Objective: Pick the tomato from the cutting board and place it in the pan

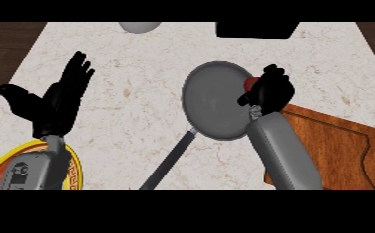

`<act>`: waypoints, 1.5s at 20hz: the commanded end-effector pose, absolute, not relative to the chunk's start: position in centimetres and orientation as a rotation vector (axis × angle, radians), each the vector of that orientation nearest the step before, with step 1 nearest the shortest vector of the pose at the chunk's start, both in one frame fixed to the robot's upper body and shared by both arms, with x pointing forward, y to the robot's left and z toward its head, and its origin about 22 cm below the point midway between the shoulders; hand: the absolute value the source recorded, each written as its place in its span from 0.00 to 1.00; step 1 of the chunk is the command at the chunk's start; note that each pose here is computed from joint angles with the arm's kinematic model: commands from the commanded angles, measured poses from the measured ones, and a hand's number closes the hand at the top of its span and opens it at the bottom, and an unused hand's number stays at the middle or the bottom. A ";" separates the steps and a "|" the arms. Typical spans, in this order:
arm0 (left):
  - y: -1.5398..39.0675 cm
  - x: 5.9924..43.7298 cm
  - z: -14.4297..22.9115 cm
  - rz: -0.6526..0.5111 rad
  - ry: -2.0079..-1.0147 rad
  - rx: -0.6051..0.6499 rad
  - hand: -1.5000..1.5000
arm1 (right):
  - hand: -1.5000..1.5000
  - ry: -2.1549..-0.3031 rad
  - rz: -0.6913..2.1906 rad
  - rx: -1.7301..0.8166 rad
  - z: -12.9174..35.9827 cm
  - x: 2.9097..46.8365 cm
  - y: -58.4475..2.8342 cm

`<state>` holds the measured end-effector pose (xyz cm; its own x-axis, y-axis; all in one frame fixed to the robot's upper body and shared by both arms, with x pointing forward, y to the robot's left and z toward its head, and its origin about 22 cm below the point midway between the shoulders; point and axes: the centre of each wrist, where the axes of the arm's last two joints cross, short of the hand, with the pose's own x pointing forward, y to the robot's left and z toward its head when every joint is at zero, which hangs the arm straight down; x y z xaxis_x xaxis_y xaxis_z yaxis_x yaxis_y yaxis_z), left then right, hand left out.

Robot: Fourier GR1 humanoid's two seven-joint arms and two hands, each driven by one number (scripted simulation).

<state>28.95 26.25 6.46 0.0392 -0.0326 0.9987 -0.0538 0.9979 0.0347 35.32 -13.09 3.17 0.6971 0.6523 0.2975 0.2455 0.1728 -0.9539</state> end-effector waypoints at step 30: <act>27.4 27.3 5.7 0.058 -1.501 0.122 0.50 | 0.00 -1.458 -0.492 -1.013 2.7 8.9 -9.5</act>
<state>27.41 27.94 5.50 0.0671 -0.0358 0.9971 -0.1176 0.9921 0.0436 12.31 -10.82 2.16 0.1830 0.3785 0.9073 0.7675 0.5217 -0.3724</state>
